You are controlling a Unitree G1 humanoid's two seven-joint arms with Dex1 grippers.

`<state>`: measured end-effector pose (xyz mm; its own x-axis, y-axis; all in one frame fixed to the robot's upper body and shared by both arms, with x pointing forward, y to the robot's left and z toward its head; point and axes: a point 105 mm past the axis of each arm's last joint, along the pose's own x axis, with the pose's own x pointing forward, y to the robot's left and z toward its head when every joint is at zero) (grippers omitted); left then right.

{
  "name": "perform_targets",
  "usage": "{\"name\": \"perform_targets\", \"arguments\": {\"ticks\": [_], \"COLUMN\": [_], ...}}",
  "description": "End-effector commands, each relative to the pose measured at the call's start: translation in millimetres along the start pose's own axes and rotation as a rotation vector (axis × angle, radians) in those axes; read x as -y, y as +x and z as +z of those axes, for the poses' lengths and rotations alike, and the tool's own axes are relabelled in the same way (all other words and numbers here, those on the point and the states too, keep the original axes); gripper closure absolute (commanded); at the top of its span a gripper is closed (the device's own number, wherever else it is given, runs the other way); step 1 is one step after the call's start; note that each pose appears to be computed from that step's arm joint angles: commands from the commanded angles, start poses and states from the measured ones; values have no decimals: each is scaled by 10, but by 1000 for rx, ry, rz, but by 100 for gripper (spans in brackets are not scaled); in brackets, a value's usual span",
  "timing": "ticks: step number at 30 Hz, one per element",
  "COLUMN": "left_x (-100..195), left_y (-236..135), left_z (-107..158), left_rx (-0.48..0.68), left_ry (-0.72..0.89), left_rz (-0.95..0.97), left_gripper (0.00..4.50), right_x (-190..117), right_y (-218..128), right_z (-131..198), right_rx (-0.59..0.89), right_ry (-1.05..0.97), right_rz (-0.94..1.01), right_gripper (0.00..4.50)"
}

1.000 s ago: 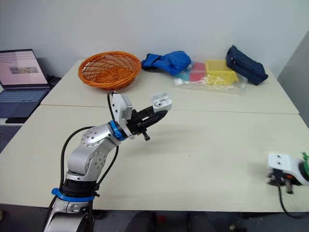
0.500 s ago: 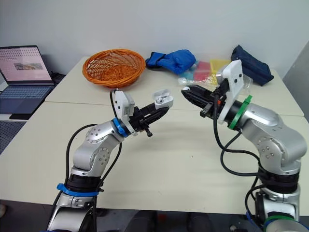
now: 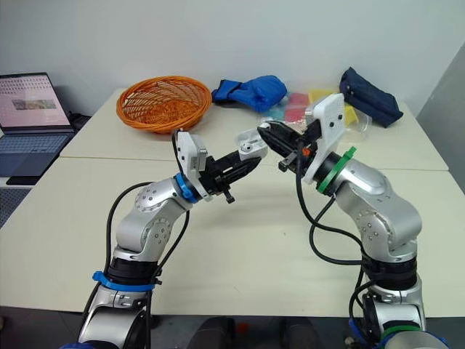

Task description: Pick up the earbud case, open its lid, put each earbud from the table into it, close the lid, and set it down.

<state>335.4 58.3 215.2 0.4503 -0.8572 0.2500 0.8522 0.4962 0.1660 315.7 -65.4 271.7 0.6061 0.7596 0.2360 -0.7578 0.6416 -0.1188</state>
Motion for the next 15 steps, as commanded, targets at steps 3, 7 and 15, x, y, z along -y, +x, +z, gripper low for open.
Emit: {"name": "perform_targets", "arguments": {"ticks": [3, 7, 15], "left_x": [29, 33, 48], "left_y": [42, 42, 16], "left_z": [129, 132, 143], "left_rx": [41, 42, 44], "left_ry": [34, 35, 37], "left_rz": [-22, -24, -24], "left_gripper": [375, 375, 375], "right_x": [-60, -61, -44], "right_y": [48, 59, 56], "right_z": [123, 90, 22], "right_rx": [58, 48, 18], "right_ry": [-28, -27, -51], "right_rz": [16, 18, 16], "right_gripper": [408, 408, 408]}}
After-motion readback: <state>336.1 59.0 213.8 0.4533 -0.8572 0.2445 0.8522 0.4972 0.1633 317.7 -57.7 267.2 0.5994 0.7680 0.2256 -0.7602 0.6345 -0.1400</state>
